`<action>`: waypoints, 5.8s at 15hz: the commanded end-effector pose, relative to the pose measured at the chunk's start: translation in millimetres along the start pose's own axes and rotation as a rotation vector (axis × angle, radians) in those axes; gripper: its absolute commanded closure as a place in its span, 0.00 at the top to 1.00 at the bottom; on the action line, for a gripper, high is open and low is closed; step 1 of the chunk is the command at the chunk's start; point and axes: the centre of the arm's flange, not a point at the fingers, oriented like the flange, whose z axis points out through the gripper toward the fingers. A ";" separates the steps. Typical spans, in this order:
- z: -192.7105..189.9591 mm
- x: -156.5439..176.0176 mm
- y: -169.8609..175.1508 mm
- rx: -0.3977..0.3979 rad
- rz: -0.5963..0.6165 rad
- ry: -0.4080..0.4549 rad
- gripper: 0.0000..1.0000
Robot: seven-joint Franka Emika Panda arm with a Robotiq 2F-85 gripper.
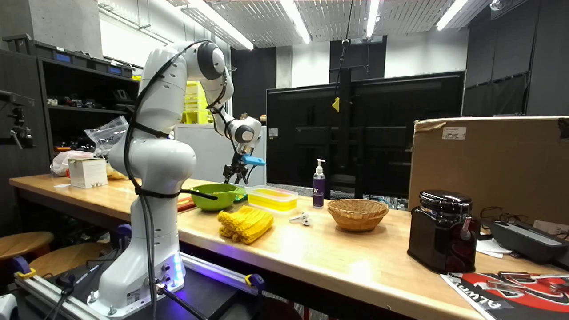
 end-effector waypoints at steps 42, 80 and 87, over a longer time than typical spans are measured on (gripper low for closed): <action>-65.4 40.7 93.0 0.289 -0.087 -0.171 1.00; -49.9 -92.2 -270.9 -0.159 0.956 -0.223 1.00; -79.8 -77.6 -253.1 -0.154 0.929 -0.213 1.00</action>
